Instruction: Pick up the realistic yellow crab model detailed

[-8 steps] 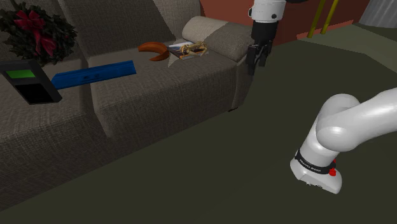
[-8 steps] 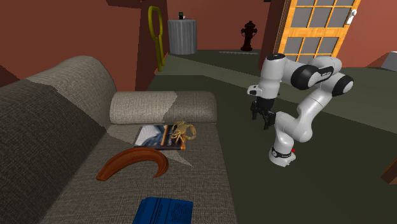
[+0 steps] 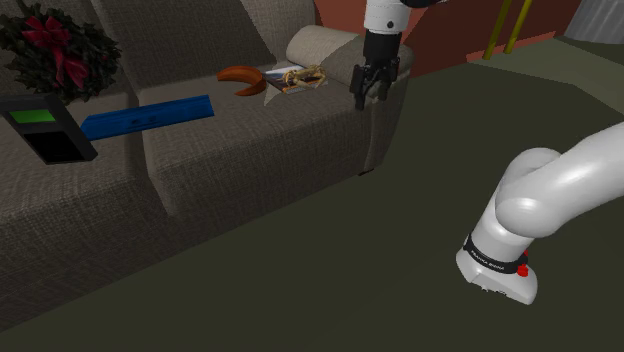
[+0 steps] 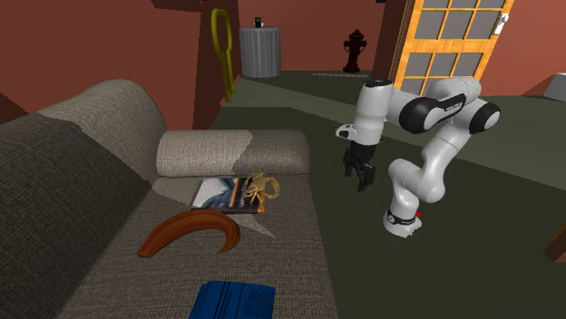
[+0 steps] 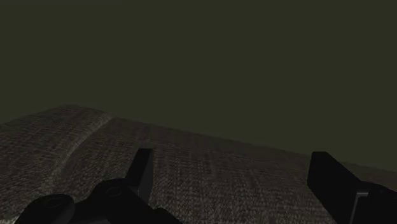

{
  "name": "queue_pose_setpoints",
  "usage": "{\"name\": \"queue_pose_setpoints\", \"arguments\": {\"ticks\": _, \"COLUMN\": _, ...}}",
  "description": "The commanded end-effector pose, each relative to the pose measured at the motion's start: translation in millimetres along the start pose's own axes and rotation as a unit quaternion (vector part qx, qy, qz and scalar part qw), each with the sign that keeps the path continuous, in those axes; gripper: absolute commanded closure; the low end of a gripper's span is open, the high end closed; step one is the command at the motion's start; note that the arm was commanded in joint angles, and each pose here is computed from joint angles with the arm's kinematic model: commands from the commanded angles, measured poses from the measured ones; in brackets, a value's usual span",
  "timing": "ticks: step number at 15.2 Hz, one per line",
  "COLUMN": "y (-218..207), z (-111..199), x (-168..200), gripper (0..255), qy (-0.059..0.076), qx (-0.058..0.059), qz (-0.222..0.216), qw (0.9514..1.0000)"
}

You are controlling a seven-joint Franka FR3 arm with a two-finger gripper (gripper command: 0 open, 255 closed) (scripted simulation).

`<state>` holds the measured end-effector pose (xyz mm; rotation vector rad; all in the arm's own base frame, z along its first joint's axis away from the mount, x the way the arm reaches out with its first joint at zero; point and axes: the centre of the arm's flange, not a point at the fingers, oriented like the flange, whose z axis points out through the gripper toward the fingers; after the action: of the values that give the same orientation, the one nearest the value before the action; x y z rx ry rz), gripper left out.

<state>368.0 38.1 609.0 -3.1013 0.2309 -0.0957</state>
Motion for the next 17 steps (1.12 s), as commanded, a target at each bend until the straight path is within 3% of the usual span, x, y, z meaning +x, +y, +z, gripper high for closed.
{"name": "queue_pose_setpoints", "arguments": {"ticks": 1, "y": -1.9, "z": 1.4, "x": 22.0, "gripper": 0, "qy": 0.011, "qx": 0.004, "qz": 0.02, "qw": 0.9997}}
{"name": "queue_pose_setpoints", "arguments": {"ticks": 9, "y": -8.0, "z": -1.1, "x": 113.4, "gripper": 0, "qy": 0.054, "qx": 0.019, "qz": 0.095, "qw": 0.9938}}
{"name": "queue_pose_setpoints", "arguments": {"ticks": 17, "y": -0.1, "z": -11.3, "x": 204.1, "gripper": 0, "qy": 0.096, "qx": 0.035, "qz": 0.17, "qw": 0.9802}}
